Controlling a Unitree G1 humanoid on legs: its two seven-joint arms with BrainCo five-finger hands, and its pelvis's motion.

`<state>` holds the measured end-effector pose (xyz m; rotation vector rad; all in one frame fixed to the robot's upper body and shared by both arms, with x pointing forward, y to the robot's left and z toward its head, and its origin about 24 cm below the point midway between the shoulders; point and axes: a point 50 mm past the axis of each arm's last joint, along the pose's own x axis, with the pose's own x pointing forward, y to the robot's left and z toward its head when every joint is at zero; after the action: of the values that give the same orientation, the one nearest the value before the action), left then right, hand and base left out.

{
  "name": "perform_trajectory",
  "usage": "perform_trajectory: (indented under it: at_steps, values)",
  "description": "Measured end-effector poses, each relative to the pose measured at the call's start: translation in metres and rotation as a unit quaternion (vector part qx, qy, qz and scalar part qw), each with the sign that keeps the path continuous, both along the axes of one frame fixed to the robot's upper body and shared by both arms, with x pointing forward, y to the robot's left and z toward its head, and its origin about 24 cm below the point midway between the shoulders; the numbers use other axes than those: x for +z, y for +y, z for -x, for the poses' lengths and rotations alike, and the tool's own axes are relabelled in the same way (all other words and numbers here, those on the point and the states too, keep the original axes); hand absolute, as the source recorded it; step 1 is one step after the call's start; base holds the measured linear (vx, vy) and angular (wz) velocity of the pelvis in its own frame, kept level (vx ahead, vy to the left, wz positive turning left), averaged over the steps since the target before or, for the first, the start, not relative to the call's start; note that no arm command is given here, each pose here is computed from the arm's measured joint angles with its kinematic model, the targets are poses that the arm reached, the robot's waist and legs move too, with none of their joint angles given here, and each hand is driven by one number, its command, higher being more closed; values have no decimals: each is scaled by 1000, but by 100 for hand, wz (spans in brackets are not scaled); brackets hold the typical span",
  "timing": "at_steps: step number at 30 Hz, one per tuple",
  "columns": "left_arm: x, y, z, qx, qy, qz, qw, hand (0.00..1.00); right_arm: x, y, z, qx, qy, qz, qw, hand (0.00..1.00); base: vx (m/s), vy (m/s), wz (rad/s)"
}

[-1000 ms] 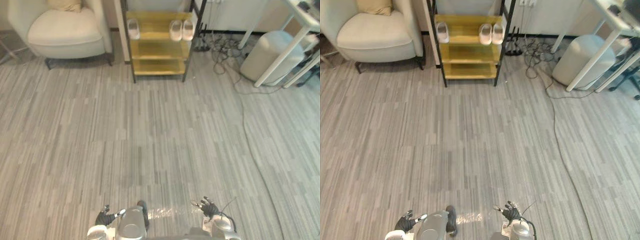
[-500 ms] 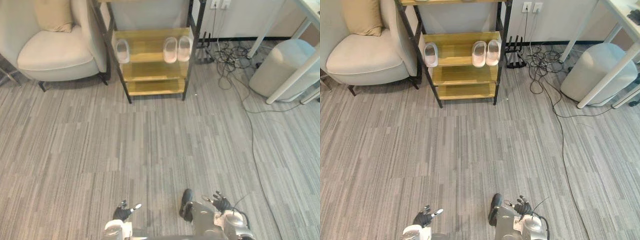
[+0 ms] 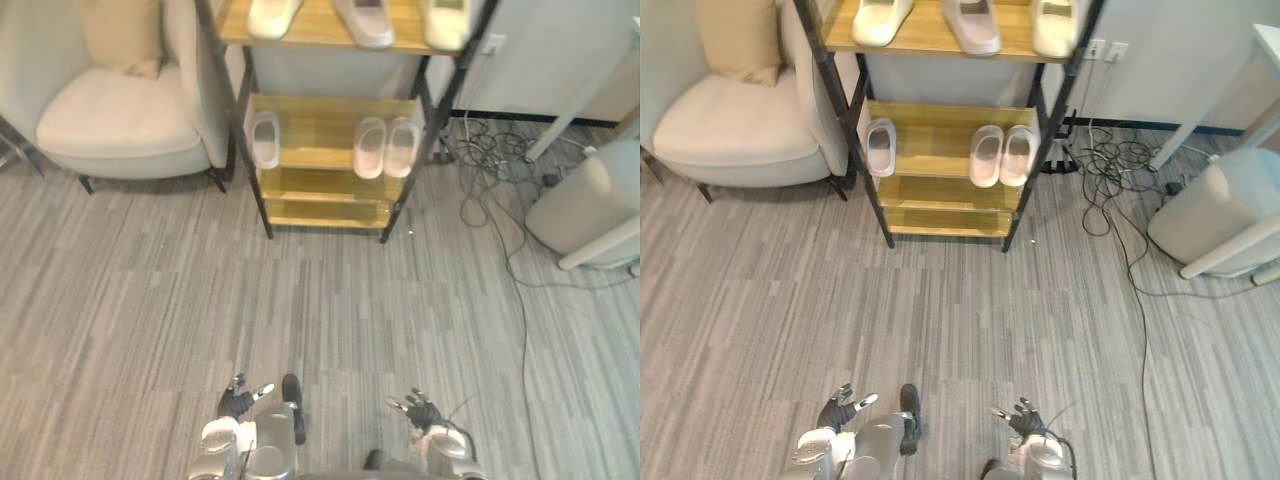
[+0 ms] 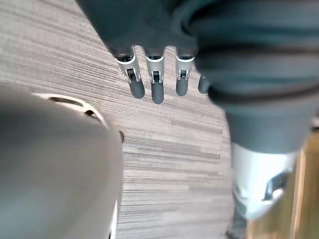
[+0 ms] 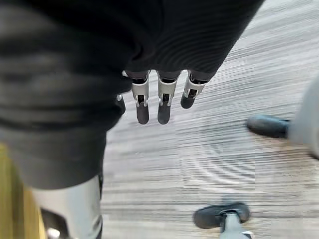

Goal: Organize the slippers on the shoe rack

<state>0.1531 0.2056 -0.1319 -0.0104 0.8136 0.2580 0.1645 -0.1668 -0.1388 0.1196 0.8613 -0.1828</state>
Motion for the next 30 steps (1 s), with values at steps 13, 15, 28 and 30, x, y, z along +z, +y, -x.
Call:
perform_trajectory:
  at_steps: [13,15,28,30]
  values:
    - [-10,-9,14,-40,44,-1,998,0,-1,-8,7,17,4,12,1000,0,403,-5,5]
    - [-13,-17,16,-37,49,11,998,0,-2,-23,12,11,13,29,999,0,628,-258,67]
    - [-9,-27,6,-53,33,13,998,0,-4,-23,15,-1,19,23,1000,0,346,-55,6]
    - [-11,-24,11,-51,43,11,998,0,-6,-20,21,-1,27,20,999,0,175,208,-13]
